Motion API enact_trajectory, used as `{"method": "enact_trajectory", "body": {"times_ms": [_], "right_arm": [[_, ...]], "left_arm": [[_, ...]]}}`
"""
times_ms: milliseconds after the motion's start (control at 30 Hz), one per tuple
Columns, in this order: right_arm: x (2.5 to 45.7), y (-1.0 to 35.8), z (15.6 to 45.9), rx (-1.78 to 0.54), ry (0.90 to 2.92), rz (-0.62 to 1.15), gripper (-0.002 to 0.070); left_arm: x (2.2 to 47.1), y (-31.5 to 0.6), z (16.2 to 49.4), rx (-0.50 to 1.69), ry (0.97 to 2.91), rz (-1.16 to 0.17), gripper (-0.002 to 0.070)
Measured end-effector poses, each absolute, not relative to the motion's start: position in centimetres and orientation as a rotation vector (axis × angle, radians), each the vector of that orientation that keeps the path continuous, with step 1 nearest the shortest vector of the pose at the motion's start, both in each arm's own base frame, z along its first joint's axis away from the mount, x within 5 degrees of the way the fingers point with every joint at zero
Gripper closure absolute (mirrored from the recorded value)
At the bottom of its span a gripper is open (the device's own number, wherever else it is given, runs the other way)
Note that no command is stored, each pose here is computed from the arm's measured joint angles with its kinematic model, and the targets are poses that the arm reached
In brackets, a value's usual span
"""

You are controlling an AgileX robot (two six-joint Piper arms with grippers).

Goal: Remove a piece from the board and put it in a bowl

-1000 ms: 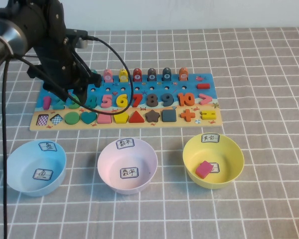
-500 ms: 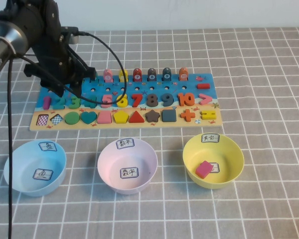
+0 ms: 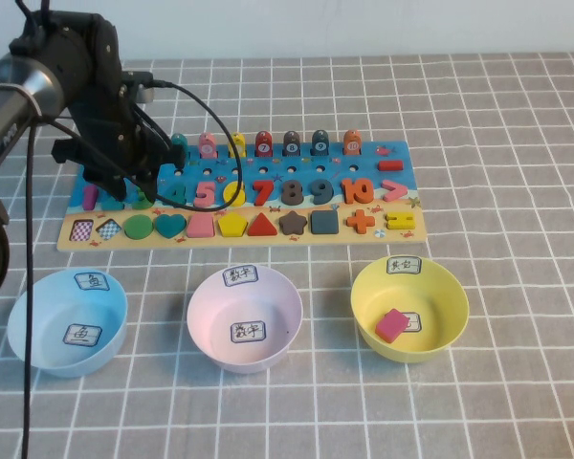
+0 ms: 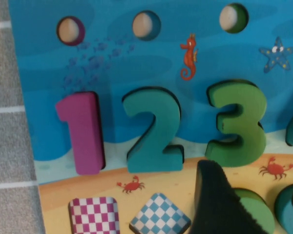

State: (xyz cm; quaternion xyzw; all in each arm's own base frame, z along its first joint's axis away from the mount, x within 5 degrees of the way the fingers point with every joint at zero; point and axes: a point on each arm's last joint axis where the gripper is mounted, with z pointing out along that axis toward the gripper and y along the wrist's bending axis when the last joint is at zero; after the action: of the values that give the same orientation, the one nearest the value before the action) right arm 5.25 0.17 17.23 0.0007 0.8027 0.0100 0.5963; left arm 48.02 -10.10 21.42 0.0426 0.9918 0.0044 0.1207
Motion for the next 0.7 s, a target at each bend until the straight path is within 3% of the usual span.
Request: {"method": "enact_trajectory", "body": {"times_ms": [700], "right_arm": [[5.3, 0.2, 17.2, 0.002, 1.864, 0.023, 0.0695]], "left_arm": [[48.7, -10.2, 19.9, 0.139, 2.902, -0.019, 0.0377]]}}
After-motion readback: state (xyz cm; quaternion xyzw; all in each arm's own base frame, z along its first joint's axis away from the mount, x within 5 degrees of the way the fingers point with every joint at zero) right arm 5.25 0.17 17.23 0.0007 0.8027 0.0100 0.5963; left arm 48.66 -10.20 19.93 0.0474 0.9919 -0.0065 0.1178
